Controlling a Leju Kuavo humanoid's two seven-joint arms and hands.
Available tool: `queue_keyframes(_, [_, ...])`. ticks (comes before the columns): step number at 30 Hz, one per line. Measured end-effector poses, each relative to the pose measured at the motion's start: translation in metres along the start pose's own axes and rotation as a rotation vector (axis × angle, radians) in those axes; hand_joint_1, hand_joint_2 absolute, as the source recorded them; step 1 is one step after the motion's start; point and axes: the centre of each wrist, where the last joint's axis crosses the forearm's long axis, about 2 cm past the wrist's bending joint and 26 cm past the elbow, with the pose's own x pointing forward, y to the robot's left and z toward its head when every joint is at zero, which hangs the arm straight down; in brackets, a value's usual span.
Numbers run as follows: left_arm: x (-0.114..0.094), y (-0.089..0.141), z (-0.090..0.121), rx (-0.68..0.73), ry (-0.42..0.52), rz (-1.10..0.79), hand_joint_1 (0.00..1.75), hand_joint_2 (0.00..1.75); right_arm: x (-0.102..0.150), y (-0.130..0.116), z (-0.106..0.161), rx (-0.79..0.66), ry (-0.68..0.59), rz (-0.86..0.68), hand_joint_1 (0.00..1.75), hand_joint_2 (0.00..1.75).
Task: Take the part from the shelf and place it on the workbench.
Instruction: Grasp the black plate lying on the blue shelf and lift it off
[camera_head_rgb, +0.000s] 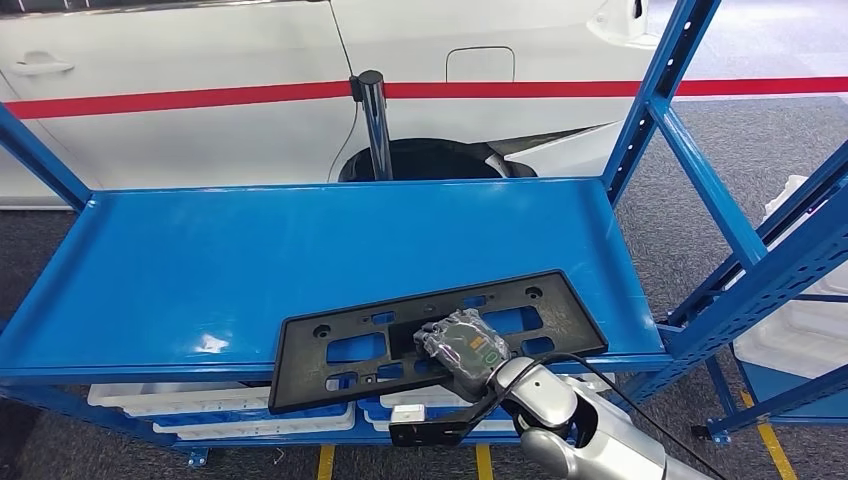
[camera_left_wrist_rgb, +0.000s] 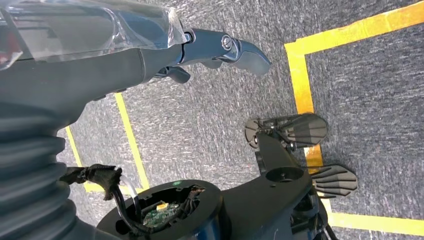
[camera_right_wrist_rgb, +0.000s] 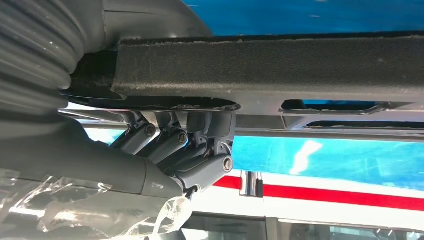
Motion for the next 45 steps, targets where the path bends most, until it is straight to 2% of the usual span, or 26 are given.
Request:
queue_keyframes(10, [-0.001, 0.002, 0.0, -0.011, 0.0, -0.012, 0.0, 1.75, -0.004, -0.002, 0.004, -0.095, 0.058, 0.079, 1.69, 1.75])
queue_keyframes(24, [0.005, 0.003, -0.002, -0.027, -0.027, -0.042, 0.0, 1.75, -0.017, -0.034, 0.019, -0.352, 0.113, 0.296, 1.69, 1.75])
queue_keyframes(33, [0.005, 0.004, -0.002, -0.029, -0.011, -0.044, 0.0, 1.75, -0.017, -0.042, 0.024, -0.393, 0.116, 0.311, 1.69, 1.75])
queue_keyframes(45, [0.007, 0.006, -0.002, -0.031, -0.018, -0.062, 0.0, 1.75, -0.019, -0.037, 0.03, -0.384, 0.125, 0.311, 1.69, 1.75])
